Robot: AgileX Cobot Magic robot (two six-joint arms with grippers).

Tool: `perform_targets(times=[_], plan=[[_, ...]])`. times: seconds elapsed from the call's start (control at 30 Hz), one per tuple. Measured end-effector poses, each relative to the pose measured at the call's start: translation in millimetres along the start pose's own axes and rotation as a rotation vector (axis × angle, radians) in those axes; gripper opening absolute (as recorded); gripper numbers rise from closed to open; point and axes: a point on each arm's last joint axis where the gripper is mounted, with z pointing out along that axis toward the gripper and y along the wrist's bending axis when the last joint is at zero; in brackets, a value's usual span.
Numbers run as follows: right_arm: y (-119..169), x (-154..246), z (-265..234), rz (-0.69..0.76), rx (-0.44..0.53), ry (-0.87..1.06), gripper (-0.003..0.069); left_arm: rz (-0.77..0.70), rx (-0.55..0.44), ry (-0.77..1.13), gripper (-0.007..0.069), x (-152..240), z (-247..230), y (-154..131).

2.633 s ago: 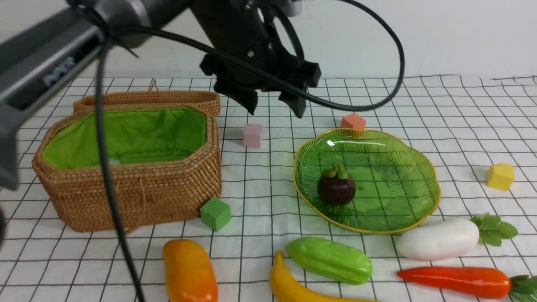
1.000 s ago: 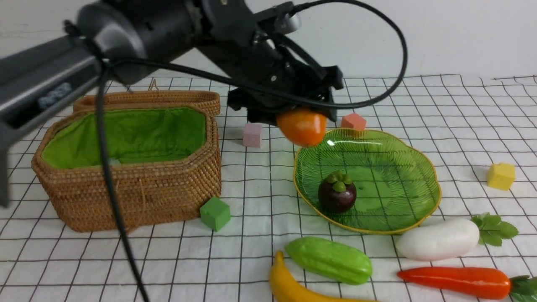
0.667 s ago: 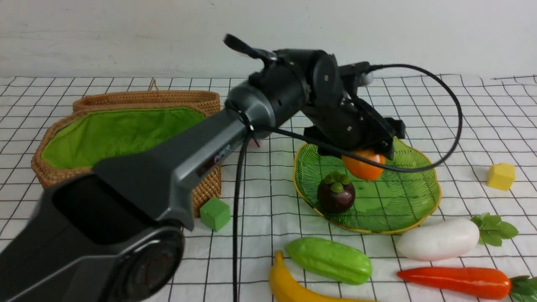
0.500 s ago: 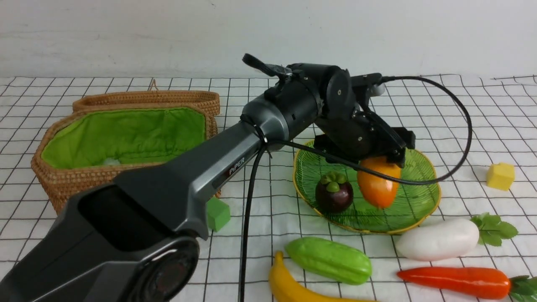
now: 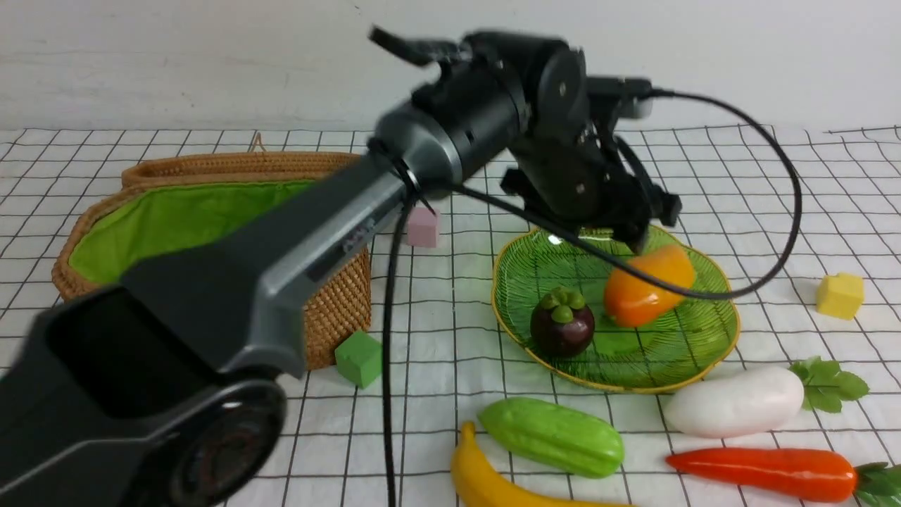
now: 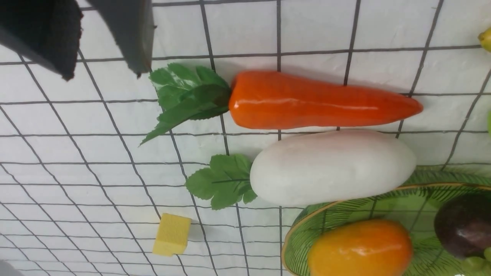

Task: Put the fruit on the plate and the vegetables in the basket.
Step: Use the right arm to grab a banana and put it into the right plate

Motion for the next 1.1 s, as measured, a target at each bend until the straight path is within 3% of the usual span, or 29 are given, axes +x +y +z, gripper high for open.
perform_targets(times=[0.07, 0.17, 0.2, 0.27, 0.47, 0.57, 0.6, 0.67, 0.7, 0.77, 0.9, 0.93, 0.97, 1.1], plan=[[0, 0, 0, 0.0, 0.0, 0.0, 0.0238, 0.045, -0.082, -0.023, 0.0373, -7, -40, 5], [0, 0, 0, 0.0, 0.0, 0.0, 0.0238, 0.065, -0.217, -0.108, 0.0188, -15, -116, 14], [0, 0, 0, 0.0, 0.0, 0.0, 0.0238, 0.059, -0.228, -0.126, 0.0175, -15, -126, 15], [0, 0, 0, 0.0, 0.0, 0.0, 0.0238, 0.01, -0.265, -0.191, 0.0009, -6, -187, 19], [0, 0, 0, 0.0, 0.0, -0.001, 0.0238, -0.045, -0.268, -0.218, -0.0013, 44, -268, 23], [0, 0, 0, 0.0, 0.0, -0.001, 0.0238, -0.148, -0.245, -0.19, -0.0013, 107, -305, 27], [0, 0, 0, 0.0, 0.0, -0.001, 0.0238, -0.155, -0.243, -0.187, -0.0013, 112, -306, 28], [0, 0, 0, 0.0, 0.0, -0.001, 0.0238, -0.249, -0.22, -0.17, -0.0013, 173, -320, 33], [0, 0, 0, 0.0, 0.0, -0.001, 0.0238, -0.248, -0.223, -0.148, -0.0013, 176, -314, 33], [0, 0, 0, 0.0, 0.0, -0.001, 0.0238, -0.34, -0.155, -0.236, -0.0013, 244, -314, 39], [0, 0, 0, 0.0, 0.0, -0.001, 0.0238, -0.457, -0.06, -0.362, -0.0013, 330, -294, 47], [0, 0, 0, 0.0, 0.0, -0.001, 0.0238, -0.466, -0.05, -0.381, -0.0013, 332, -297, 47], [0, 0, 0, 0.0, 0.0, -0.001, 0.0238, -0.545, -0.017, -0.381, -0.0013, 363, -286, 50], [0, 0, 0, 0.0, 0.0, -0.001, 0.0238, -0.606, 0.039, -0.427, -0.0013, 389, -285, 52]])
